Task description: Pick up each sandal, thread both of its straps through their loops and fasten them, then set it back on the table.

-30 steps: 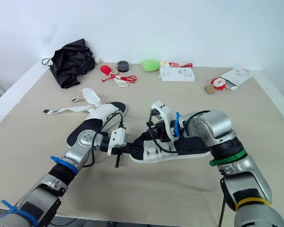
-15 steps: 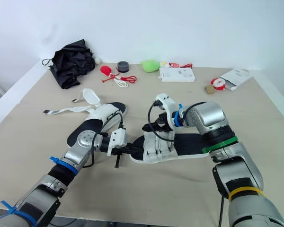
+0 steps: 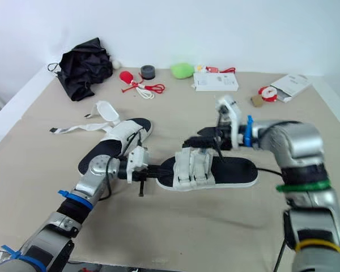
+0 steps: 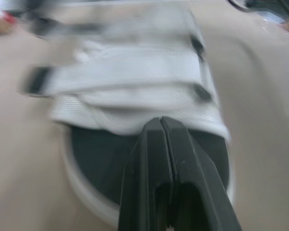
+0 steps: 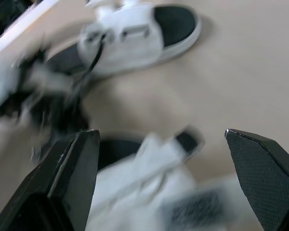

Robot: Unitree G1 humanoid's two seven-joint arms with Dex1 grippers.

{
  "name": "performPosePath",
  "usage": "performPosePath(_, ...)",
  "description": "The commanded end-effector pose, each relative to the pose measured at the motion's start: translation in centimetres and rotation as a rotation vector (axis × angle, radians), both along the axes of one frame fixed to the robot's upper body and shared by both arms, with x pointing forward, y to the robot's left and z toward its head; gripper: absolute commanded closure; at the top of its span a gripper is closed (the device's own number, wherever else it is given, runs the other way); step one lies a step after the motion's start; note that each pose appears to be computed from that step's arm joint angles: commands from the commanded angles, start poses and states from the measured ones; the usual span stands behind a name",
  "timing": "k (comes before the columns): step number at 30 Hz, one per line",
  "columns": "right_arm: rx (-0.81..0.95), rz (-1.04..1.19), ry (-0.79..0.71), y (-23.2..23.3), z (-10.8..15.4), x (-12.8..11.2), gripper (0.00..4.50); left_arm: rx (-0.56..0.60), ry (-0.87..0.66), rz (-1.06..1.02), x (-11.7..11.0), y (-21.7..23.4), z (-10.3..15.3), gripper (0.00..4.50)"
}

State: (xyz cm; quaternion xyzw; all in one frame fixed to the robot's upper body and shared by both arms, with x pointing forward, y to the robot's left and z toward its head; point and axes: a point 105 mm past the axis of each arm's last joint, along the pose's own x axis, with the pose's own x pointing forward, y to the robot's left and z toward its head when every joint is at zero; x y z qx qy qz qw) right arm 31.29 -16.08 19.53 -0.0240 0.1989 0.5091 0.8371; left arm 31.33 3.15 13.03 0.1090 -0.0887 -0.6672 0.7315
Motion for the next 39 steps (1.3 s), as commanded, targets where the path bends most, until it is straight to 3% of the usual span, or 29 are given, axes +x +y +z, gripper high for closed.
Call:
performPosePath(1,0.006,0.056,-0.189,-0.3,2.6,-2.3,0.03,-0.073,-0.066,-0.013,-0.7,0.6,3.2,4.50)
performPosePath(6,-0.060,0.009,-0.265,-1.7,1.7,-3.9,0.03,-0.075,-0.075,-0.021,-1.6,2.0,4.7,4.50)
performPosePath(11,-0.216,-0.035,-0.202,-4.3,-2.5,-6.3,0.03,0.031,-0.060,0.005,-3.1,6.0,4.4,4.50)
performPosePath(18,-0.219,-0.068,-0.176,-3.6,-5.4,-4.9,0.03,0.053,0.003,0.048,-4.2,8.6,4.3,4.50)
performPosePath(25,-0.112,0.032,-0.149,-0.6,-5.2,-4.5,0.03,0.021,0.019,0.125,-4.4,9.4,4.5,4.50)
performPosePath(28,-0.091,0.038,-0.146,-0.1,-5.2,-4.3,0.73,-0.003,0.038,0.178,-4.4,9.9,4.6,4.50)
performPosePath(35,-0.092,-0.053,-0.126,0.0,-6.7,-2.8,4.16,-0.049,0.087,0.288,-4.7,10.8,4.2,4.50)
performPosePath(36,-0.091,-0.056,-0.128,0.0,-6.7,-2.7,4.41,-0.050,0.088,0.291,-4.7,10.8,4.2,4.50)
performPosePath(39,-0.069,-0.058,-0.131,0.3,-6.4,-2.8,4.41,-0.061,0.098,0.328,-4.7,11.2,4.0,4.50)
